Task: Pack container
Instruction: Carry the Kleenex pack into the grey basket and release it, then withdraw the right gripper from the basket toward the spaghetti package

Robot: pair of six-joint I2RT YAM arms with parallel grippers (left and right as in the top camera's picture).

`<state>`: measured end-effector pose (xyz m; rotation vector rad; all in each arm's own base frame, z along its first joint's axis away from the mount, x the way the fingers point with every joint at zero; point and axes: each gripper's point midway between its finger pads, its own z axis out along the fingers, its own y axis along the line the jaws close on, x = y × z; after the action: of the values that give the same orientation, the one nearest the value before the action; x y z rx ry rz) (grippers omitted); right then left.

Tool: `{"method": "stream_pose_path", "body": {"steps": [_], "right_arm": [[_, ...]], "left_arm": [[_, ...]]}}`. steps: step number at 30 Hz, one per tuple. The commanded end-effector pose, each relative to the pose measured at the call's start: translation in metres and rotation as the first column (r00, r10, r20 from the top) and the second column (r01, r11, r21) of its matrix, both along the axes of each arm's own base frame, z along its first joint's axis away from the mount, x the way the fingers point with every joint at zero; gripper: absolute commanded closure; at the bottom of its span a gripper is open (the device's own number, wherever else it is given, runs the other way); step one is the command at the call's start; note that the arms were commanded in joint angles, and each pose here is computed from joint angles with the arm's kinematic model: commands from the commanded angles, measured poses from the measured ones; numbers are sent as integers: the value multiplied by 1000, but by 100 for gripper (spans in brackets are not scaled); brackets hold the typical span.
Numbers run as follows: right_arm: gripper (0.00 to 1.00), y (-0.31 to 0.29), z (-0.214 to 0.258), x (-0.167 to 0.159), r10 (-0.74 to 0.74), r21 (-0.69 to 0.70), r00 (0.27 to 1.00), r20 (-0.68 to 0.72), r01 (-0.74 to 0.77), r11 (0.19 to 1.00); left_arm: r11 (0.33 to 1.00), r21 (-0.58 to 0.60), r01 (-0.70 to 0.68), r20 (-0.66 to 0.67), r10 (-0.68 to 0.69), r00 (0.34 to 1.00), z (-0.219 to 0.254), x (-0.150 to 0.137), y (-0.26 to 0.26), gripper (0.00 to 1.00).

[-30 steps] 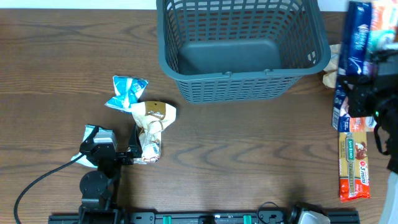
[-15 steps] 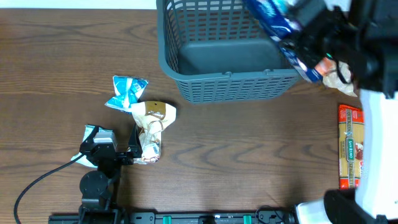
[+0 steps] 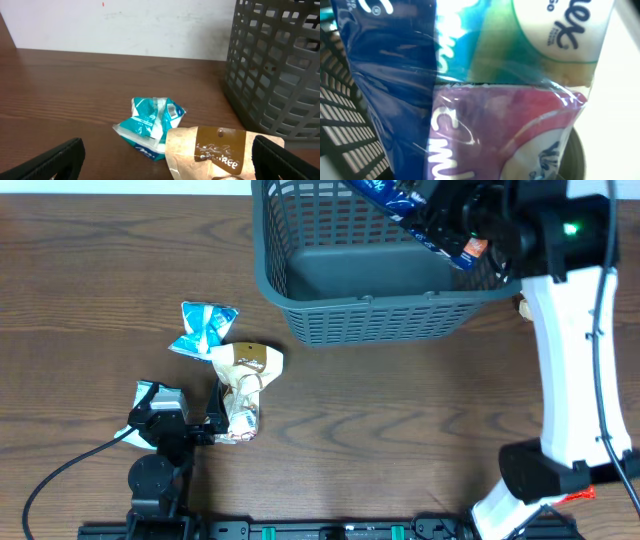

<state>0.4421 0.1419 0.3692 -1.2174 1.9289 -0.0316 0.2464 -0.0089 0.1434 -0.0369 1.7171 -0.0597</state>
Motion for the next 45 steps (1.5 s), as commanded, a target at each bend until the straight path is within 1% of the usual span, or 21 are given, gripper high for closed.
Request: {"method": "stream_pose_path", "body": {"steps": [1, 9, 12, 17, 21, 22, 23, 26, 28, 29, 30, 32, 34, 36, 40, 42, 44, 45], "right_arm": [[99, 9, -20, 10, 49, -39, 998, -32, -50, 998], [99, 12, -88, 21, 97, -113, 975, -198, -121, 986], [99, 17, -112, 21, 116, -92, 956, -271, -146, 985], [99, 25, -143, 8, 149, -46, 904, -400, -183, 982], [98, 25, -165, 1, 146, -44, 866, -479, -190, 981], [96, 25, -168, 2, 145, -44, 862, -486, -190, 981], [90, 25, -169, 2, 145, -43, 860, -489, -190, 981], [69, 25, -169, 3, 145, -43, 864, -483, -189, 981], [49, 25, -168, 5, 142, -44, 867, -478, -185, 982], [33, 25, -168, 5, 141, -46, 867, -478, -184, 982], [32, 24, -168, 4, 140, -45, 866, -480, -183, 982], [34, 24, -168, 4, 139, -46, 865, -482, -184, 982], [34, 24, -166, 4, 140, -45, 869, -474, -183, 982], [29, 24, -160, 4, 142, -44, 876, -461, -183, 982], [25, 21, -135, 7, 125, -53, 908, -401, -159, 986], [14, 16, -114, 8, 92, -55, 930, -357, -119, 991], [5, 9, -89, 9, 49, -42, 951, -304, -65, 997], [5, 5, -77, 9, 32, -33, 960, -279, -43, 999]], "left_arm": [[1000, 16, -14, -53, 14, 999, -17, -2, 3, 1], [1000, 16, -14, -53, 14, 999, -17, -2, 3, 1], [1000, 16, -14, -53, 14, 999, -17, -2, 3, 1], [1000, 16, -14, -53, 14, 999, -17, -2, 3, 1], [1000, 16, -14, -53, 14, 999, -17, -2, 3, 1], [1000, 16, -14, -53, 14, 999, -17, -2, 3, 1], [1000, 16, -14, -53, 14, 999, -17, -2, 3, 1], [1000, 16, -14, -53, 14, 999, -17, -2, 3, 1], [1000, 16, -14, -53, 14, 999, -17, -2, 3, 1], [1000, 16, -14, -53, 14, 999, -17, -2, 3, 1], [1000, 16, -14, -53, 14, 999, -17, -2, 3, 1], [1000, 16, -14, -53, 14, 999, -17, -2, 3, 1], [1000, 16, -14, -53, 14, 999, -17, -2, 3, 1], [1000, 16, -14, -53, 14, 999, -17, -2, 3, 1], [1000, 16, -14, -53, 14, 999, -17, -2, 3, 1], [1000, 16, -14, -53, 14, 999, -17, -2, 3, 1], [1000, 15, -14, -53, 14, 999, -17, -2, 3, 1], [1000, 15, -13, -53, 14, 999, -17, -2, 3, 1]]}}
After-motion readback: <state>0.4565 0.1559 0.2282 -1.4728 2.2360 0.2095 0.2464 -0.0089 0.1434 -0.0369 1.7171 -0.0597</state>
